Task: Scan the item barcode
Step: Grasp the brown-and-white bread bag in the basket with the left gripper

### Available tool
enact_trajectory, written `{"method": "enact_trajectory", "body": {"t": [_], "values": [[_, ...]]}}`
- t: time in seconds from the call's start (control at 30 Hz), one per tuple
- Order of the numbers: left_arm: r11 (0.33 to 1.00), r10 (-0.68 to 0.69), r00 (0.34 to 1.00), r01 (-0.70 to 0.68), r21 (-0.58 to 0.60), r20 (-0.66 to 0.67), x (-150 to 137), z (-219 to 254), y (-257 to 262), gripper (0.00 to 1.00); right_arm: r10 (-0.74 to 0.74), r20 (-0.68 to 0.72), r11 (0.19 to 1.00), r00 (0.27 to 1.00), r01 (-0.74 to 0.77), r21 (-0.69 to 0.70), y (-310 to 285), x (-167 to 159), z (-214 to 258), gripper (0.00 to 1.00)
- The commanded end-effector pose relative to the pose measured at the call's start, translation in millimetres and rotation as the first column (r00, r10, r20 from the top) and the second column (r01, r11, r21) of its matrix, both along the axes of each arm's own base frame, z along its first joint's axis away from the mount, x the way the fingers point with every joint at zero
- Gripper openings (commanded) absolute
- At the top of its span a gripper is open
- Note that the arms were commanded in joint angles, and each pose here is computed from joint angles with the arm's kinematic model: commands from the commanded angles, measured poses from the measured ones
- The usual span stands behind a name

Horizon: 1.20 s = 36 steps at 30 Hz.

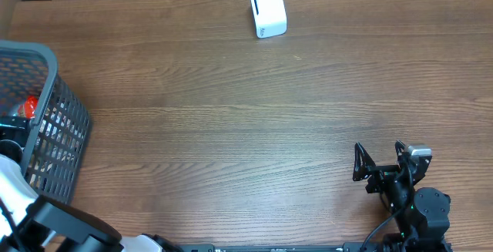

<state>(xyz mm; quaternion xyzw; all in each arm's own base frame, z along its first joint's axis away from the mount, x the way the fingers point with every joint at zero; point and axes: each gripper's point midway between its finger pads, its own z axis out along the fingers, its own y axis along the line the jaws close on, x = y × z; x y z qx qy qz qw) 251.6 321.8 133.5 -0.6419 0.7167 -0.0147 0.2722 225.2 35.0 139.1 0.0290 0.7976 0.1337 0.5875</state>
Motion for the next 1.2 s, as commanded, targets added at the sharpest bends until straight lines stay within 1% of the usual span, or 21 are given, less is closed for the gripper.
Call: {"method": "enact_trajectory", "body": {"t": [0.0,0.13,0.27,0.33,0.4,0.5,0.6,0.8,1.0,1.17], "values": [[0.993,-0.106,0.993,0.104,0.049,0.045,19,44,7,1.00,-0.002,-0.011,1.000,1.000,0.002,-0.004,0,-1,-3,1.00],[0.988,-0.120,0.991,0.113,0.105,0.065,21,105,11,1.00,-0.001,-0.011,1.000,1.000,0.001,-0.004,0,-1,-3,1.00],[0.975,-0.121,0.990,0.104,0.194,0.077,19,154,18,1.00,-0.001,-0.011,1.000,1.000,0.001,-0.004,0,-1,-3,1.00],[0.968,-0.093,0.993,0.075,0.240,0.066,14,166,27,1.00,-0.001,-0.011,1.000,1.000,0.001,-0.004,0,-1,-3,1.00],[0.962,-0.058,0.998,0.045,0.271,0.039,9,168,35,1.00,-0.002,-0.011,1.000,1.000,0.002,-0.004,0,-1,-3,1.00],[0.958,0.011,0.999,-0.001,0.288,-0.036,-5,158,46,1.00,-0.002,-0.011,1.000,1.000,0.002,-0.004,0,-1,-3,1.00],[0.961,0.065,0.994,-0.040,0.273,-0.085,-15,147,51,1.00,-0.002,-0.011,1.000,1.000,0.002,-0.004,0,-1,-3,1.00],[0.978,0.133,0.986,-0.114,0.176,-0.102,-14,115,56,1.00,-0.001,-0.011,1.000,1.000,0.001,-0.004,0,-1,-3,1.00],[0.988,0.134,0.978,-0.120,0.096,-0.159,-8,73,64,1.00,-0.002,-0.011,1.000,1.000,0.002,-0.004,0,-1,-3,1.00],[0.996,0.082,0.967,-0.088,-0.011,-0.243,-8,29,60,1.00,-0.002,-0.011,1.000,1.000,0.002,-0.004,0,-1,-3,1.00]]}}
